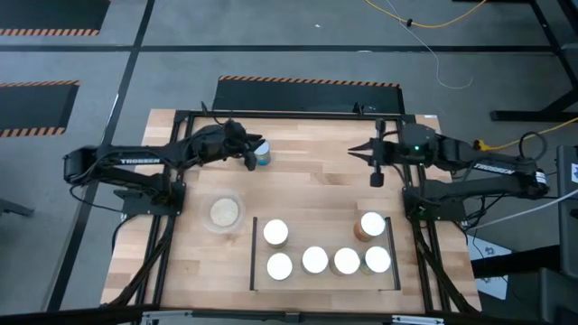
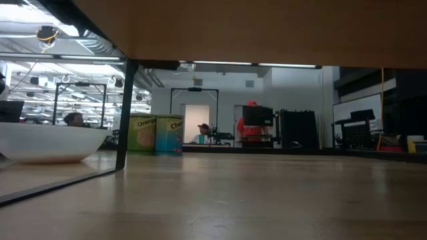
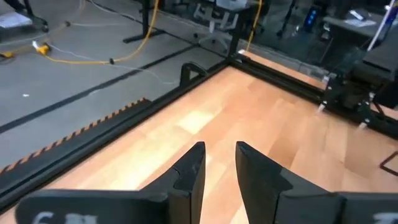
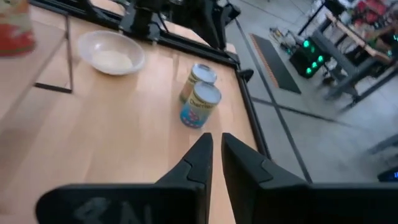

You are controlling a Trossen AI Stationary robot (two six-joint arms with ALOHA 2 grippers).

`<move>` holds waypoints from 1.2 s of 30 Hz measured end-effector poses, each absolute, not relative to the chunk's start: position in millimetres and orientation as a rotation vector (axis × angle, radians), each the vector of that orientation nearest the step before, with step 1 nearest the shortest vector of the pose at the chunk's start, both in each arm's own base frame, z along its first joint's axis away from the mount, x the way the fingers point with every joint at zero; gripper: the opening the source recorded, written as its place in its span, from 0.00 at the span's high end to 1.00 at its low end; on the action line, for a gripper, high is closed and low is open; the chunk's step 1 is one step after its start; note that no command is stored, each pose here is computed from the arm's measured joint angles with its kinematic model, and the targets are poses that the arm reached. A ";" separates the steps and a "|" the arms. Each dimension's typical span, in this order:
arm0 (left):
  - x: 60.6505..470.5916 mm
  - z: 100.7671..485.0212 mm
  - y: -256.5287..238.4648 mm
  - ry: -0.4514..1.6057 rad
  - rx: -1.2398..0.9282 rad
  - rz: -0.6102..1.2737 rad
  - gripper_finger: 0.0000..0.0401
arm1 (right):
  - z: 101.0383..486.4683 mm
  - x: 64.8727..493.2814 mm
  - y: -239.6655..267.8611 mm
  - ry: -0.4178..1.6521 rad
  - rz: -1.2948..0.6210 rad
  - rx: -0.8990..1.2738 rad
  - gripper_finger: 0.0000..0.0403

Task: Pick and place cans onto a shelf
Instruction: Put the canned cherries on the shelf

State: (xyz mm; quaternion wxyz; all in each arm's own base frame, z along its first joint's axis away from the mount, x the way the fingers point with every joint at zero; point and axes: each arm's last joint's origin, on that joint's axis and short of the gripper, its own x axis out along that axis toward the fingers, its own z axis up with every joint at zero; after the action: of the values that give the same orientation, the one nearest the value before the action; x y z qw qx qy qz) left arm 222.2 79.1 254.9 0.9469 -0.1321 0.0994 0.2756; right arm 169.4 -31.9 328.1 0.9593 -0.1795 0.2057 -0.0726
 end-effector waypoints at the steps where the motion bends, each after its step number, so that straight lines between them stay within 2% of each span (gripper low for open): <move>1: 225.0 256.2 80.1 0.215 -0.270 0.562 0.80 | 325.3 170.1 -33.7 0.426 -0.155 -0.357 0.90; 11: 255.5 265.9 89.9 0.466 -0.292 0.589 0.81 | 316.3 175.4 -47.1 0.475 -0.215 -0.319 0.90; 21: 262.7 242.1 92.3 0.689 -0.331 0.621 0.81 | 315.6 175.4 -50.3 0.466 -0.162 -0.295 0.90; 26: 265.5 234.3 93.1 0.727 -0.331 0.625 0.80 | 315.5 175.1 -51.0 0.466 -0.165 -0.293 0.90; 36: 269.9 224.6 96.5 0.760 -0.332 0.637 0.72 | 315.3 175.4 -51.1 0.468 -0.164 -0.293 0.90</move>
State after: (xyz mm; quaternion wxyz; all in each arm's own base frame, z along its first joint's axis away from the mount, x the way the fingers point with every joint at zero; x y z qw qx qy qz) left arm 269.9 96.5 224.6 0.8664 -0.1587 0.3627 0.3044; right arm 175.4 -51.1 315.3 0.9588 -0.1443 0.2308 -0.0807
